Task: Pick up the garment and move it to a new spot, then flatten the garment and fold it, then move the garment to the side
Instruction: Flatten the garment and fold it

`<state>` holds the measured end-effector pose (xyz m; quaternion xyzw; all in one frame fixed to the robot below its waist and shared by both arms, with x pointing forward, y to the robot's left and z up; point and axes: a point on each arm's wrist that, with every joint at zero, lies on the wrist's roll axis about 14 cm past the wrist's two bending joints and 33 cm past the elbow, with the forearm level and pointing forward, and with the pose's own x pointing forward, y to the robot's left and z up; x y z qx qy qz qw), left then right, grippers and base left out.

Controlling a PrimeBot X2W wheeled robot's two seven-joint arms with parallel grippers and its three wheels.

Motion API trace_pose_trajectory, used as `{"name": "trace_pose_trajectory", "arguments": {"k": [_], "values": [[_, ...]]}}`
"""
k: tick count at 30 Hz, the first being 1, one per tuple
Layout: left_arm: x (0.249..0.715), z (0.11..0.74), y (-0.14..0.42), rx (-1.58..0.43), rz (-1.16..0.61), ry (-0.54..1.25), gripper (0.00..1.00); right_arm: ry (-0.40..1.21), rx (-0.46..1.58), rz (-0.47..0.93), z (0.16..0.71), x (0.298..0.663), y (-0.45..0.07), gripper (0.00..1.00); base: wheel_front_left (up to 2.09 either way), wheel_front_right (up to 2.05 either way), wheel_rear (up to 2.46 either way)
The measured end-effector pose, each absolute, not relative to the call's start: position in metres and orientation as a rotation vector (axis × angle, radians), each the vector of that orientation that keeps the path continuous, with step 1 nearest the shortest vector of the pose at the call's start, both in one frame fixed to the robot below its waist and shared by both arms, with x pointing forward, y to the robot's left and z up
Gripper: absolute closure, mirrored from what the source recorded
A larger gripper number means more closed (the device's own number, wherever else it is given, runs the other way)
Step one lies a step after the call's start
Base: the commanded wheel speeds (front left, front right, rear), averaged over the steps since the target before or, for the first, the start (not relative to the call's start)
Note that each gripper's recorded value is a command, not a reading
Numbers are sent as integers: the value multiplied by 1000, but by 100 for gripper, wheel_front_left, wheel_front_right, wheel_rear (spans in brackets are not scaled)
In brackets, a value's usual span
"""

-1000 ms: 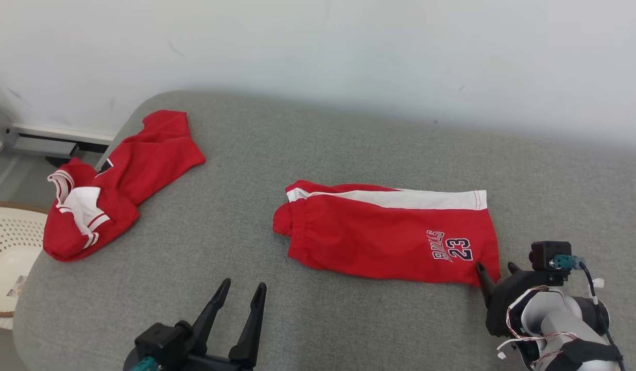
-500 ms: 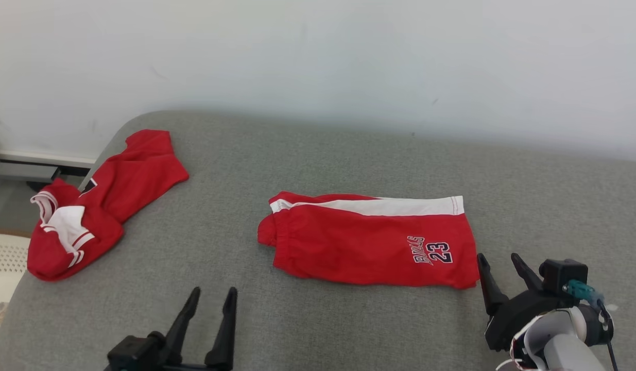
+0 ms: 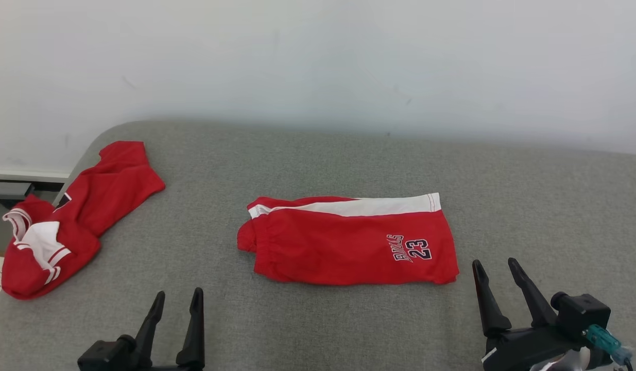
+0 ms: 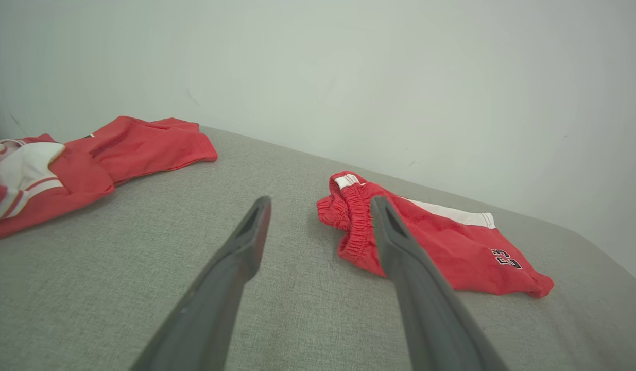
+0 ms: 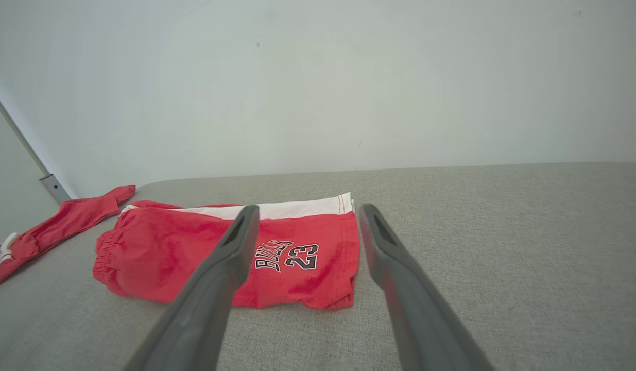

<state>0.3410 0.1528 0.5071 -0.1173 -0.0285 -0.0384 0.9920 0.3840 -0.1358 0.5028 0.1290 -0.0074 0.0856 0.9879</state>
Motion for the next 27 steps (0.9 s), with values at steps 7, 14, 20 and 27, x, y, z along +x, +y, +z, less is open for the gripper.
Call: {"name": "trace_pose_trajectory", "arguments": {"k": [7,14,20,27], "values": [[341,498,164,-209,-56,-30,0,-57,275,143,507,376,-146,0,0,0,0],[339,491,170,-182,-58,-8,0,-11,276,113,490,370,-153,0,0,0,0],[339,490,171,-166,-65,-2,0,13,284,111,483,372,-153,0,0,0,0],[341,490,170,-163,-68,-3,0,25,286,118,480,375,-150,0,0,0,0]]}}
